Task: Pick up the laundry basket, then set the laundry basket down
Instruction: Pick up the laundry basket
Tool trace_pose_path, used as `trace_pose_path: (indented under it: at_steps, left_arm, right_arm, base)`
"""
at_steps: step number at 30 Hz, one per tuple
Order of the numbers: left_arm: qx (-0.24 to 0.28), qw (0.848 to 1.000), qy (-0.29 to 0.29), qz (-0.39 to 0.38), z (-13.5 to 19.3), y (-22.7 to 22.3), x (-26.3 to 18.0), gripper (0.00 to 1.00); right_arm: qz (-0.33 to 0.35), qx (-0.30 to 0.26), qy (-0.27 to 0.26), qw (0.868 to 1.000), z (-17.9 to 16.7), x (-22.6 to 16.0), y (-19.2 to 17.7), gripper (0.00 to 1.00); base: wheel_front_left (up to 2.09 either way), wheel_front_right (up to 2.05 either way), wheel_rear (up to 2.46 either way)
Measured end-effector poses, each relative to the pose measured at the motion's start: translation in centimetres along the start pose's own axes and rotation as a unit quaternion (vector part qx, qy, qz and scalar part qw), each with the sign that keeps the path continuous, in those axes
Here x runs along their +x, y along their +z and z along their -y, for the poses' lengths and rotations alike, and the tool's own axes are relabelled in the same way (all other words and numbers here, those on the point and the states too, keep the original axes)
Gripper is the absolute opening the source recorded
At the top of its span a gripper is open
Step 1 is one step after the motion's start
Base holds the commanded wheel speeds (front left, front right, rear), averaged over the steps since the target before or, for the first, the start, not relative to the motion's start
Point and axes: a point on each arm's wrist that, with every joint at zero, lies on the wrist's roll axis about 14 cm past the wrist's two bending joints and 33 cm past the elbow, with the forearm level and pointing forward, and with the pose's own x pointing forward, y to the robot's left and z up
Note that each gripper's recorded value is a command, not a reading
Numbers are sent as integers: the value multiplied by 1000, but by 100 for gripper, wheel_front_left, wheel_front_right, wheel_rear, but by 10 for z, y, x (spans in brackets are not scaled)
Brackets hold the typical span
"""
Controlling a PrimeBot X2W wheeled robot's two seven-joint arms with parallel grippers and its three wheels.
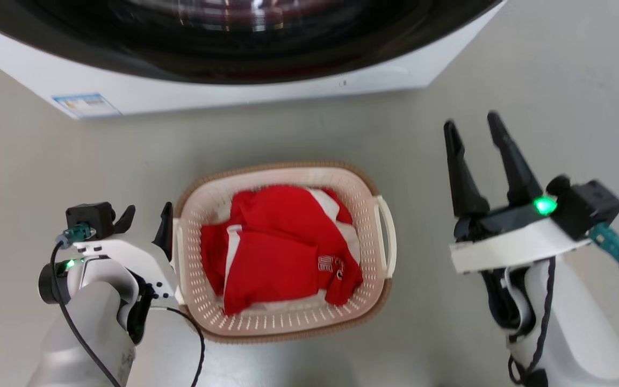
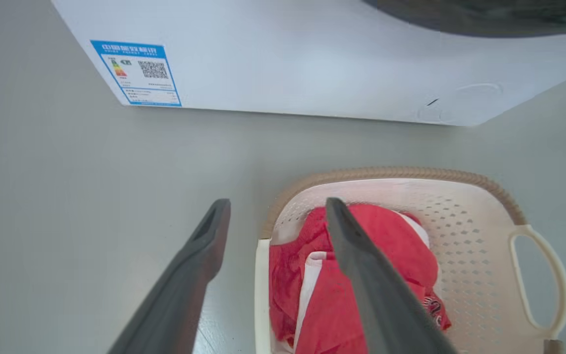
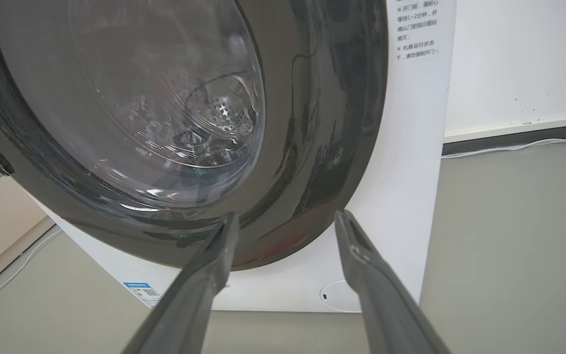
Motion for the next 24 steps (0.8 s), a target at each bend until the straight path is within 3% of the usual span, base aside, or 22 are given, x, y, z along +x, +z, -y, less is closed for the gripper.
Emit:
trace_pose_path:
  at_steps: [9, 24]
  left_arm:
    - [-5, 992, -20, 123, 23, 70, -40, 100]
    - [-11, 956, -44, 290, 53, 139, -135, 100]
  right_arm:
    - [40, 6, 3, 999, -10, -22, 39, 100]
    - [87, -4, -13, 996, -10, -63, 81, 100]
  base:
    - [0, 0, 0]
    - [0, 0, 0]
